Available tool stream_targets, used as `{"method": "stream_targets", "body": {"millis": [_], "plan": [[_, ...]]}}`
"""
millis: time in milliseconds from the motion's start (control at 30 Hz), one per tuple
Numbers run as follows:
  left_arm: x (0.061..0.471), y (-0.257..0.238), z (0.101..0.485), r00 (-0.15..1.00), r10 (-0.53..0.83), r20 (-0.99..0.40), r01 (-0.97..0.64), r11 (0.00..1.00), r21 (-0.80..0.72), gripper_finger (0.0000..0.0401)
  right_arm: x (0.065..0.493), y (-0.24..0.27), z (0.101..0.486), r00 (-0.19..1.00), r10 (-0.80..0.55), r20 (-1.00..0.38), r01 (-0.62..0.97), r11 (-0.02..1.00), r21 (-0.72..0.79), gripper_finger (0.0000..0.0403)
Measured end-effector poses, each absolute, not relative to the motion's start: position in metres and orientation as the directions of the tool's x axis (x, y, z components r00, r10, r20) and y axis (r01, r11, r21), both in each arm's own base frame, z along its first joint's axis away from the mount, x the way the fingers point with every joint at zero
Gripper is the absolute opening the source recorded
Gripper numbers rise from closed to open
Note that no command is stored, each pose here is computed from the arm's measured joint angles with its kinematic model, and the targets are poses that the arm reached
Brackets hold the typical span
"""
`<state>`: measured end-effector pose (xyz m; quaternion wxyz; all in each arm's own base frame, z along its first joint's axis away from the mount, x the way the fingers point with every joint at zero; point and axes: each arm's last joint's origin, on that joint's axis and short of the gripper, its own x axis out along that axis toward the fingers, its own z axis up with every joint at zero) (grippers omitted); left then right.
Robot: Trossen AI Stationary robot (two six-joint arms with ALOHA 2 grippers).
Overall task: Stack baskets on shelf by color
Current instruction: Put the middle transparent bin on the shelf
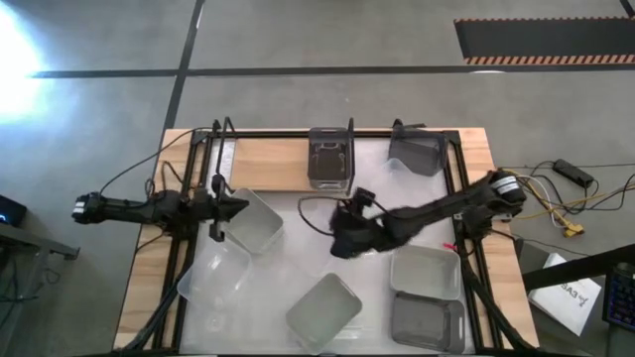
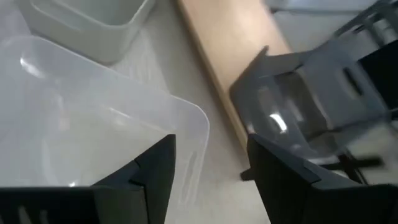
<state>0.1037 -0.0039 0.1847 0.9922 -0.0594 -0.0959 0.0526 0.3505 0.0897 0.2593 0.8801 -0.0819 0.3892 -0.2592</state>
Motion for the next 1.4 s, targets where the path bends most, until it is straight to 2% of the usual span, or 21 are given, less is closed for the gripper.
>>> {"method": "stream_targets", "body": {"millis": [67, 100, 300, 500, 567, 667, 767, 833, 1000, 1167, 1267, 1400], "plan": [[0.103, -0.005, 0.195, 0.956, 0.089, 0.279, -0.054, 0.990, -0.129, 0.0000, 0.336, 0.104, 0.256, 0.587, -0.531, -0.611, 0.416, 0.845, -0.335, 0.0191], [0.104, -0.006, 0.197, 0.957, 0.062, 0.283, -0.034, 0.994, -0.105, 0.0000, 0.329, 0.110, 0.252, 0.595, -0.532, -0.603, 0.421, 0.845, -0.330, 0.0192], [0.129, -0.009, 0.217, 0.992, 0.034, 0.124, -0.034, 0.999, -0.005, 0.0000, 0.294, 0.132, 0.231, 0.619, -0.584, -0.525, 0.496, 0.809, -0.316, 0.0188], [0.189, -0.015, 0.230, 0.976, 0.034, -0.214, -0.027, 0.999, 0.036, 0.0000, 0.275, 0.133, 0.214, 0.607, -0.597, -0.525, 0.549, 0.792, -0.267, 0.0175], [0.211, -0.019, 0.226, 0.923, 0.036, -0.382, -0.015, 0.998, 0.059, 0.0000, 0.273, 0.132, 0.208, 0.599, -0.589, -0.543, 0.556, 0.794, -0.248, 0.0170], [0.244, -0.027, 0.233, 0.839, 0.030, -0.544, 0.017, 0.996, 0.082, 0.0006, 0.268, 0.131, 0.200, 0.585, -0.567, -0.579, 0.536, 0.807, -0.249, 0.0164], [0.270, -0.039, 0.229, 0.700, 0.024, -0.714, 0.091, 0.988, 0.123, 0.0034, 0.265, 0.133, 0.196, 0.582, -0.552, -0.598, 0.516, 0.818, -0.253, 0.0157], [0.283, -0.049, 0.231, 0.629, 0.015, -0.777, 0.161, 0.976, 0.149, 0.0061, 0.263, 0.136, 0.196, 0.589, -0.544, -0.597, 0.506, 0.825, -0.253, 0.0152], [0.307, -0.070, 0.240, 0.561, -0.006, -0.828, 0.281, 0.942, 0.183, 0.0146, 0.260, 0.148, 0.201, 0.620, -0.524, -0.584, 0.480, 0.842, -0.247, 0.0138], [0.317, -0.084, 0.248, 0.553, -0.144, -0.821, 0.385, 0.918, 0.099, 0.0220, 0.257, 0.160, 0.203, 0.662, -0.510, -0.549, 0.475, 0.852, -0.220, 0.0127], [0.318, -0.090, 0.243, 0.548, -0.163, -0.820, 0.404, 0.910, 0.089, 0.0237, 0.254, 0.166, 0.204, 0.680, -0.500, -0.536, 0.486, 0.855, -0.180, 0.0121], [0.318, -0.094, 0.225, 0.509, -0.141, -0.849, 0.411, 0.907, 0.096, 0.0234, 0.251, 0.171, 0.202, 0.702, -0.485, -0.522, 0.488, 0.861, -0.144, 0.0113]]}}
